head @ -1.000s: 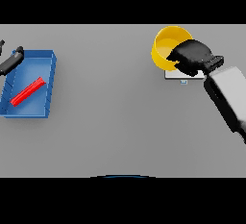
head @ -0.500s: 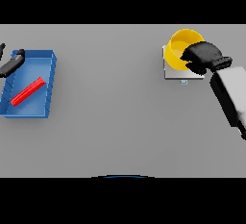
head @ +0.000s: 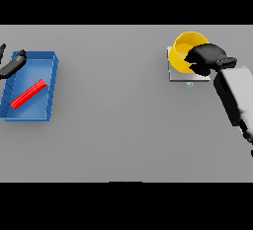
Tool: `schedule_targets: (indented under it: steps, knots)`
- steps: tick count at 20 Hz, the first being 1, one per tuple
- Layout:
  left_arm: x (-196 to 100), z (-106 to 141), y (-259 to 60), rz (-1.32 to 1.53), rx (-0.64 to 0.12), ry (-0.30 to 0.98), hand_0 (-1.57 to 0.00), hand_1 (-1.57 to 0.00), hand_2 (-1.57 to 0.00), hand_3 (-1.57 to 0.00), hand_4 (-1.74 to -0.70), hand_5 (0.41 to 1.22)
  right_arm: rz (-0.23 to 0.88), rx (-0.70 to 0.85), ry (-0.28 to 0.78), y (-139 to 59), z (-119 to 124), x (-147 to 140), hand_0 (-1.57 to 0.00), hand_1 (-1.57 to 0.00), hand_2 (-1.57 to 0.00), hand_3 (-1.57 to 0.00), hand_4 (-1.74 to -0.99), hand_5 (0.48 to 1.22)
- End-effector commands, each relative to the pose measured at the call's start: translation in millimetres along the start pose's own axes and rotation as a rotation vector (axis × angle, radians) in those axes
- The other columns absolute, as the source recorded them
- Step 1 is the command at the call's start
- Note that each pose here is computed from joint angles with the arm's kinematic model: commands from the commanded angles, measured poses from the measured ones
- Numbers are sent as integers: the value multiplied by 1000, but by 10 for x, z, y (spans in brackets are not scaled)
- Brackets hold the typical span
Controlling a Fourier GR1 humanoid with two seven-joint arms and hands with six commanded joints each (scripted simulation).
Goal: Pick up the red beaker and tilt it to pour out 1 green nut into yellow bowl. Pick up the yellow bowl and place it on the metallic measuring scale.
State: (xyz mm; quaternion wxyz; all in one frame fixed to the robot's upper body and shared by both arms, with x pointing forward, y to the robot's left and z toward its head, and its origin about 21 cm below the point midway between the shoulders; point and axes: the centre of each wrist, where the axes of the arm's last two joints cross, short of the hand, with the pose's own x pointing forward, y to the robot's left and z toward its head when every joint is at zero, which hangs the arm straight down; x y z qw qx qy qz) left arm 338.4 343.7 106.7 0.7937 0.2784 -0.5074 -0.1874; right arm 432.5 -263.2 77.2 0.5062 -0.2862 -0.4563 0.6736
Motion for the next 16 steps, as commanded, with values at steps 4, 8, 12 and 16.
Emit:
schedule_targets:
  steps: [4, 8, 12, 16]
  knots:
    - [-33, -18, -26, 5, -10, -2, 1, 1, 1, 1, -732, 729, -39, 33, 5, 19, 47, -79, -577, -828, -913, -742, -1588, 1016]
    - [-69, -8, -8, 3, -7, -2, 1, 1, 1, 1, -724, 708, -6, 56, 0, 12, 34, -73, -236, -380, -519, -525, -1501, 877]
    - [-12, -11, -10, 14, -6, -1, 1, 1, 1, 1, -722, 699, 8, 81, -6, 60, 50, -96, -96, -155, -251, -378, -1442, 814]
    - [-21, -23, 24, 12, -6, 3, 1, 1, 1, 1, -720, 693, -8, 96, 26, 101, 67, -123, -39, -63, -103, -272, -1410, 759]
